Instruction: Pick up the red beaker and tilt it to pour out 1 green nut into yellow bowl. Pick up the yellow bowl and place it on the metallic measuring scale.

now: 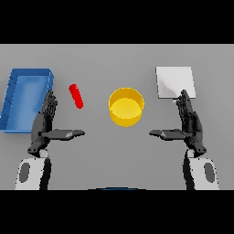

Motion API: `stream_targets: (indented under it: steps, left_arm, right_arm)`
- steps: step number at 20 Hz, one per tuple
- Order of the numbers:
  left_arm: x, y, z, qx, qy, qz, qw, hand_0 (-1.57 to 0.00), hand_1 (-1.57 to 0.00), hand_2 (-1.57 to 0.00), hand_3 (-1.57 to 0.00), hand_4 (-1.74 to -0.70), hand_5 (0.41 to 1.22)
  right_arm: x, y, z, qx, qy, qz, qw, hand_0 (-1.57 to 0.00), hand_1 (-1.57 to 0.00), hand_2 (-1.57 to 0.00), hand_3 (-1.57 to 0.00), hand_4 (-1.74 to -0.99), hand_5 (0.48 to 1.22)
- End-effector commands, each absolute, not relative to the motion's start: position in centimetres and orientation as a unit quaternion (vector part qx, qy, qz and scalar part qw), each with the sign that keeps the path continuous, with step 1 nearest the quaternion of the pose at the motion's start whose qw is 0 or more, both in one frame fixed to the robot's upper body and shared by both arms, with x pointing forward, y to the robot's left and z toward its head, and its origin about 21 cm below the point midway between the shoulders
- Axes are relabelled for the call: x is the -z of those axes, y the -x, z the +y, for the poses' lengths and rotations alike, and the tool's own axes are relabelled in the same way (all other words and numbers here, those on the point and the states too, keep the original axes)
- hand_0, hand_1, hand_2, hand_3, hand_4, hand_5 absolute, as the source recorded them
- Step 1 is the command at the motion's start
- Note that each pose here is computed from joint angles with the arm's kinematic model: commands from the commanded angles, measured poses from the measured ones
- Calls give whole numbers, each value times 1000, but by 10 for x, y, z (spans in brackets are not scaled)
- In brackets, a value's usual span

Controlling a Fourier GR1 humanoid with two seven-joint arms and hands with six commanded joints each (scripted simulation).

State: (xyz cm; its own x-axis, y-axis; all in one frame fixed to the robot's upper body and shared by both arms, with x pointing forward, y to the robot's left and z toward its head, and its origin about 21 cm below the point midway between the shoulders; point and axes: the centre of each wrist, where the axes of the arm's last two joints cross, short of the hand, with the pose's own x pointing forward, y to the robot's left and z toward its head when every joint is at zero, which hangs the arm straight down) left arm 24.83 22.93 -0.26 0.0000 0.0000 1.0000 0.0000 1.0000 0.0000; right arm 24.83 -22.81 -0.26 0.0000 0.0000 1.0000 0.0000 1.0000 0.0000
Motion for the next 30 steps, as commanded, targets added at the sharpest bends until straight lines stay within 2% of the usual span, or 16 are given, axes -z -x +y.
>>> stream_targets:
  steps: [1,6,7,8,11,14,18,24,30]
  left_arm:
    - [2,-249,230,-1,-1,-707,707,1,1,1,1,-1093,623]
    - [4,-250,241,-2,-4,-705,710,1,1,1,1,-1093,623]
    - [2,-239,239,29,-20,-719,694,1,1,1,1,-1093,623]
    - [1,-232,236,48,-30,-727,684,1,1,1,1,-1094,620]
    - [-8,-225,233,72,-48,-720,689,1,1,1,1,-1096,615]
    - [-5,-225,231,80,-54,-708,700,1,1,1,1,-1094,613]
    - [1,-242,223,96,-57,-709,697,1,1,1,1,-1106,623]
    - [14,-280,214,99,-63,-709,696,1,1,1,1,-1153,636]
    - [25,-318,211,94,-62,-702,703,1,1,1,1,-1180,635]
  right_arm:
    - [3,-248,-228,1,0,-707,707,1,1,1,1,-1128,660]
    - [2,-243,-231,0,-1,-709,706,1,1,1,1,-1128,660]
    - [0,-233,-228,-54,37,-741,668,1,1,1,1,-1128,660]
    - [1,-225,-224,-88,58,-754,648,1,1,1,1,-1128,663]
    - [-3,-217,-214,-124,78,-755,639,1,1,1,1,-1126,668]
    - [0,-216,-215,-124,80,-749,646,1,1,1,1,-1120,660]
    - [-5,-212,-216,-123,87,-750,644,1,1,1,1,-1130,650]
    - [-9,-218,-218,-107,68,-755,643,1,1,1,1,-1204,661]
    - [-6,-218,-218,-107,70,-754,644,1,1,1,1,-1239,668]
